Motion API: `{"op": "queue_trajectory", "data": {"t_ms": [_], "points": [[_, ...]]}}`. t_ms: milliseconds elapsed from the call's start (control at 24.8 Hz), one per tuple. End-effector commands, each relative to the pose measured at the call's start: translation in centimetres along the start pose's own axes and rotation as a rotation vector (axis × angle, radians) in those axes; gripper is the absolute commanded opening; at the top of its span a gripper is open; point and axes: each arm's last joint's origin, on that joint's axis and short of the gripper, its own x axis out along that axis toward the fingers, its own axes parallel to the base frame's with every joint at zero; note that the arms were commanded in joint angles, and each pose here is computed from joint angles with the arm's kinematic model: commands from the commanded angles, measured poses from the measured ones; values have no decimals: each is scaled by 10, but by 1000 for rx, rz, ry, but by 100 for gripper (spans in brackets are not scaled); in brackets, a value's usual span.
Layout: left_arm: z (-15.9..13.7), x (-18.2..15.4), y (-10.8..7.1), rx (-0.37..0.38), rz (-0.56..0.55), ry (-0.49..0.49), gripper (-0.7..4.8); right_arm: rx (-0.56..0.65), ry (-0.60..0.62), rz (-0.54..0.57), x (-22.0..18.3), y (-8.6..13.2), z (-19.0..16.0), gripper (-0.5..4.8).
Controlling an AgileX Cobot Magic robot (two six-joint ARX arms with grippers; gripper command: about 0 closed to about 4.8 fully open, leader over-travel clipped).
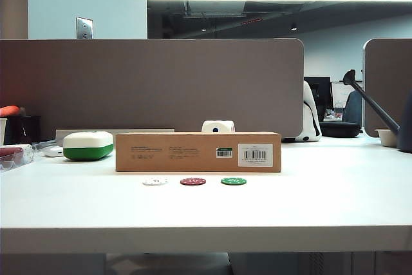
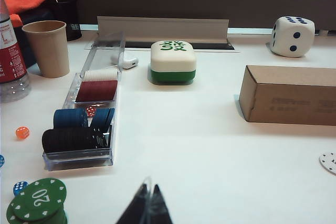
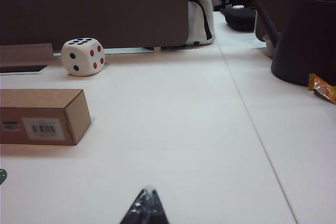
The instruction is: Push the chip with the lowest value in the row forward next to the rectangular box.
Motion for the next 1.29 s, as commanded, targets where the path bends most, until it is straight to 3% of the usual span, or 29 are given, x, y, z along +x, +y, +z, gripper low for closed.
{"op": "queue_trajectory", "data": {"t_ms": [40,484,645,887,1169,1290], "points": [[3,0,0,4,2,-17,-5,-3,-12,1,0,0,0,-9],[3,0,0,4,0,-14,-5,-3,-12,2,0,0,0,-9],[13,1,0,2,-1,73,-5,-3,-12,3,0,0,0,-9],[68,14,1,-4,-4,354,-5,-3,-12,2,0,0,0,-9],[126,50,-5,6,-46,409,-5,-3,-12,3,0,0,0,-9],[167,83,-28,37,-162,386,-5,-3,-12,3,0,0,0,-9]]}}
